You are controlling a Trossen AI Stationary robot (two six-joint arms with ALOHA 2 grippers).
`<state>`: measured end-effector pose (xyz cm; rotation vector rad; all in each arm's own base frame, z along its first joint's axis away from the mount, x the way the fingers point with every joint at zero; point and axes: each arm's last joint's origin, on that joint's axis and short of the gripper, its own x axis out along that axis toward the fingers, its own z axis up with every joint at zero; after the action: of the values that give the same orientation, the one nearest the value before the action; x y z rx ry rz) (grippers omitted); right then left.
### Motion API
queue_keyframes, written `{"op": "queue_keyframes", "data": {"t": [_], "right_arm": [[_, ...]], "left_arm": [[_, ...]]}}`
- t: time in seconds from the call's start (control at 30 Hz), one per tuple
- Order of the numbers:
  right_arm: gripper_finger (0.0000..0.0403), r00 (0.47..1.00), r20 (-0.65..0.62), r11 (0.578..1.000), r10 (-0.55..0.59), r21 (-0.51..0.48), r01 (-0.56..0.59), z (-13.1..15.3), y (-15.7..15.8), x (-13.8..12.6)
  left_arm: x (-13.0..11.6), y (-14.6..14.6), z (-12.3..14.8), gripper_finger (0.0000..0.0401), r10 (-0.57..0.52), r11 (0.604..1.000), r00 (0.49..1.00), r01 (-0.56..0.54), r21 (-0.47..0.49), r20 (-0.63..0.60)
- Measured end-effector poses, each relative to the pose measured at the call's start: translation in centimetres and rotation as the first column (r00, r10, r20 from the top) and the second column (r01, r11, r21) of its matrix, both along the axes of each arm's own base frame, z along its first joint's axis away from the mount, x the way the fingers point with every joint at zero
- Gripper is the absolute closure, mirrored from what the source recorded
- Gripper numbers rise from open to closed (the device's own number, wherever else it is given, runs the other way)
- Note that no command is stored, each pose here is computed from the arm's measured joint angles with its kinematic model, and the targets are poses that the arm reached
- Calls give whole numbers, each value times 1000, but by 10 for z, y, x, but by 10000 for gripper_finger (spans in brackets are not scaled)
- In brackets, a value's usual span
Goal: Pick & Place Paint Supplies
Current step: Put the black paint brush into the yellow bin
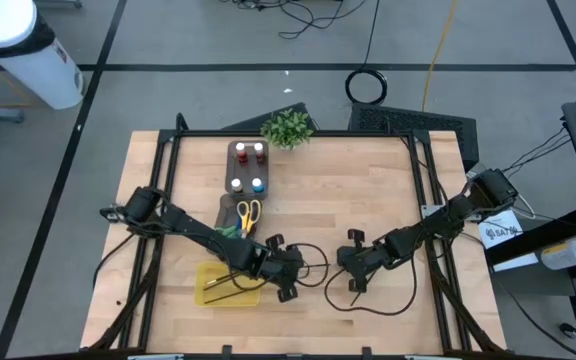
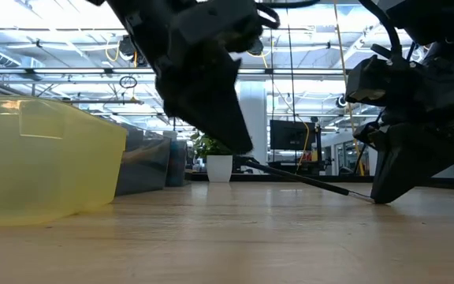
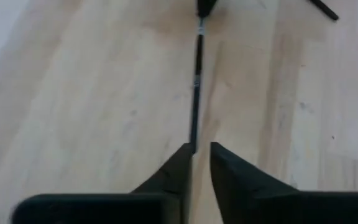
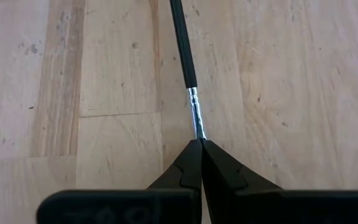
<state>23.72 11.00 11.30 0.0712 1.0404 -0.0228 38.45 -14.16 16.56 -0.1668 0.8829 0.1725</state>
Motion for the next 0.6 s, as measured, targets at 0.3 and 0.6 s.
{"op": "queue_keyframes", "data": {"t": [0.3,0.6], "right_arm": [[403,1000,-1,1000,1,2,-1,0,0,0],[403,1000,-2,1000,2,2,-2,-1,0,0]], "left_arm": [[10,-2,-7,192,-46,999,997,44,27,63],[15,5,-22,158,-35,999,999,33,42,29]]}}
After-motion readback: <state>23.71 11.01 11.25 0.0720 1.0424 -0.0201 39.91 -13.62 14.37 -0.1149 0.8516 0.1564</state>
